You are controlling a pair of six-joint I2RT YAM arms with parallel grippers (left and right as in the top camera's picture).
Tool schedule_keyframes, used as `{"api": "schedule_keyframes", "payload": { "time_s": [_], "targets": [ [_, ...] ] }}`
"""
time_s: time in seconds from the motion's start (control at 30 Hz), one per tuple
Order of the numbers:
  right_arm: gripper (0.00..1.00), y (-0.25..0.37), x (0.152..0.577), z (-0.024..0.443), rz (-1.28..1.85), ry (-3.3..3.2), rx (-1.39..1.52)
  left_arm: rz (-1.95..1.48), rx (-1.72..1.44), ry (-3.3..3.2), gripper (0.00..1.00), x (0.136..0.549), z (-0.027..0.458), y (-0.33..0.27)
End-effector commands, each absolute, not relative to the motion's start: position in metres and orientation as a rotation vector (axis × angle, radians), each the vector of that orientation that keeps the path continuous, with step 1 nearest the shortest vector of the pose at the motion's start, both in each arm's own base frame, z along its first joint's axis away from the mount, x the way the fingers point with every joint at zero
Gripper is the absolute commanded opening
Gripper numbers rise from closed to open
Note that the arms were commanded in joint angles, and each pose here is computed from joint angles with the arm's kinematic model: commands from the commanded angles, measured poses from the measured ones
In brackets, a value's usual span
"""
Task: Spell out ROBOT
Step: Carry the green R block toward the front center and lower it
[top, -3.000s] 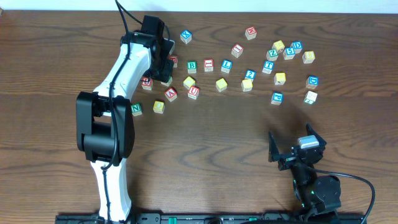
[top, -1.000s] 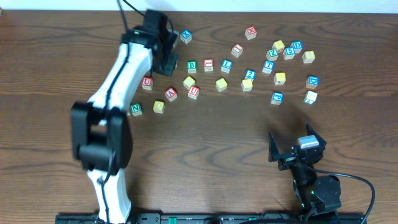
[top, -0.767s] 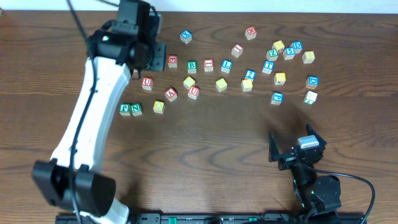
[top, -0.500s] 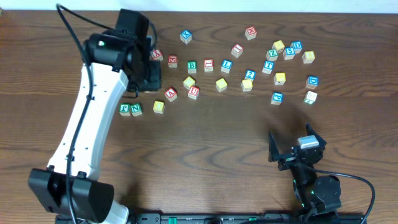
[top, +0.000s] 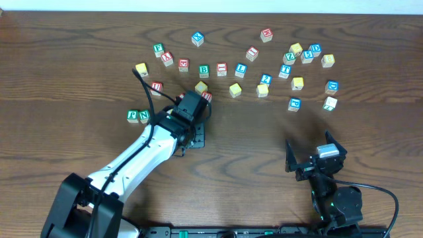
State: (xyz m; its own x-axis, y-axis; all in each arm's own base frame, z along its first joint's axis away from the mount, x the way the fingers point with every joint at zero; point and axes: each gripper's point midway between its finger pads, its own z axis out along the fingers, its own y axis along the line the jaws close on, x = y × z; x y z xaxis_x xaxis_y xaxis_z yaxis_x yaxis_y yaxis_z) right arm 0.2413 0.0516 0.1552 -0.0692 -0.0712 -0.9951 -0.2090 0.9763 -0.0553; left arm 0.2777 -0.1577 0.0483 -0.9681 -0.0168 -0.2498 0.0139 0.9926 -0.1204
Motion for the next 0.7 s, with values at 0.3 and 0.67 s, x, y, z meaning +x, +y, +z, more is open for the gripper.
{"api": "schedule_keyframes", "payload": {
  "time_s": [0.3,0.67],
  "targets": [
    [0.99,0.054,0.241,0.154,0.136,1.643,-0.212,-0.055,-0.06,2.778,0.08,0.3,0.043,-0.145],
    [0.99,0.054,0.241,0.154,0.136,1.643,-0.212,0.003,-0.05,2.868,0.08,0.297,0.003,-0.145]
  ]
}}
